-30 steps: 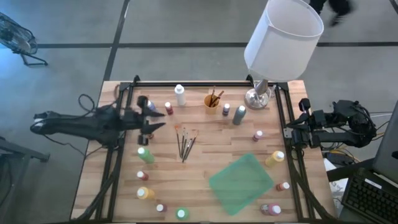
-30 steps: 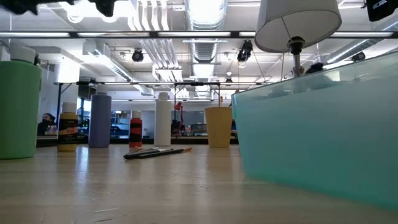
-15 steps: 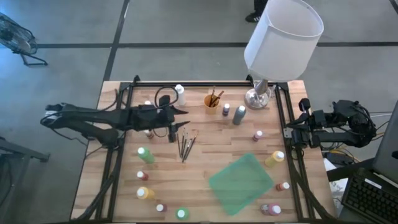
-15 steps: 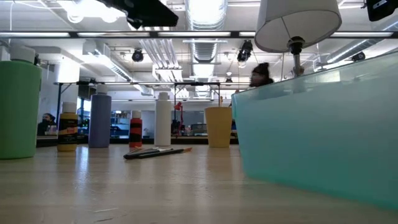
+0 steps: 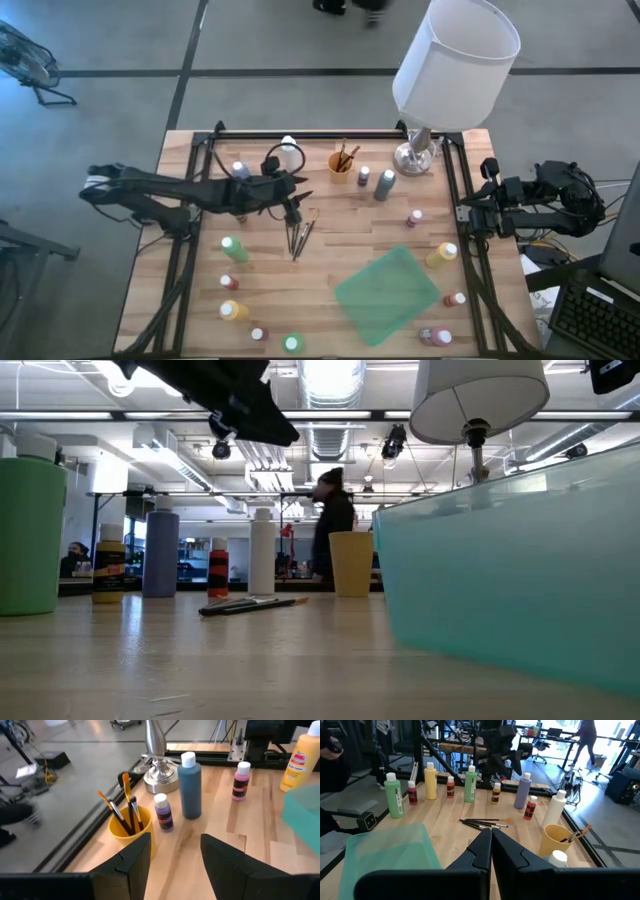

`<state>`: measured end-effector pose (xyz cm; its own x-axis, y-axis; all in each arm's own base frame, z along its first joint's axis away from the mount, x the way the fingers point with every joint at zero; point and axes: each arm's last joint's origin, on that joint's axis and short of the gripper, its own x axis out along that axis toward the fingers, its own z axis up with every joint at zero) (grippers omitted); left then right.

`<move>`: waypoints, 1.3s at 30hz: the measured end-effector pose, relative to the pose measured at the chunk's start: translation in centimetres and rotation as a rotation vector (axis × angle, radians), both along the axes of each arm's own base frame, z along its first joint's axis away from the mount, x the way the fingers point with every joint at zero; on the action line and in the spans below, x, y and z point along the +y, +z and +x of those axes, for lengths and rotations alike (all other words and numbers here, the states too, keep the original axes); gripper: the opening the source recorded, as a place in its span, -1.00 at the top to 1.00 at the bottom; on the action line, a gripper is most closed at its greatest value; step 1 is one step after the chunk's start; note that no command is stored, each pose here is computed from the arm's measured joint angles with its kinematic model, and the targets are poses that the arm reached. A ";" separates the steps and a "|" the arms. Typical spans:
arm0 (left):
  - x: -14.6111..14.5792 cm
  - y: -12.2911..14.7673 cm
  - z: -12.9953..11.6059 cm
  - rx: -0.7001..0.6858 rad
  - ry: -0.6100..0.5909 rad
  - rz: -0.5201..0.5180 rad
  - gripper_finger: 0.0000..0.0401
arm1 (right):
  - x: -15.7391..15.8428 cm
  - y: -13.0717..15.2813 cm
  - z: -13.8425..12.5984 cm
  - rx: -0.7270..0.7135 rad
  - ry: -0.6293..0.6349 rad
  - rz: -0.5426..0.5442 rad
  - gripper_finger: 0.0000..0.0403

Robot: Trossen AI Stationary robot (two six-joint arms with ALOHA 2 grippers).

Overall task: Pick & Place Paint Supplies
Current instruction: Put the gold paintbrush into the yellow cup

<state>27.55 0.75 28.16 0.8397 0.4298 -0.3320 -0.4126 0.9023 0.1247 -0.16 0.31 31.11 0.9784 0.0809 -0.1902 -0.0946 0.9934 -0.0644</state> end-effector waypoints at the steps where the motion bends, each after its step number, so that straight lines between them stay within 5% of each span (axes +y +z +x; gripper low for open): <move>1: 0.0 -0.2 0.2 0.002 0.003 -0.008 0.11 | 0.0 0.0 0.0 0.000 0.000 0.000 0.96; 21: 0.4 -3.6 5.4 0.080 0.120 -0.026 0.12 | 0.0 0.0 0.0 0.000 0.000 0.000 0.96; 39: 0.9 -7.8 7.0 0.161 0.188 -0.108 0.13 | 0.0 0.0 0.0 0.000 0.000 0.000 0.96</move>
<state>34.59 1.68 20.33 0.6813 0.5278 -0.5072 -0.5565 0.8236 0.1096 -0.17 0.31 31.12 0.9785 0.0809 -0.1898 -0.0947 0.9934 -0.0648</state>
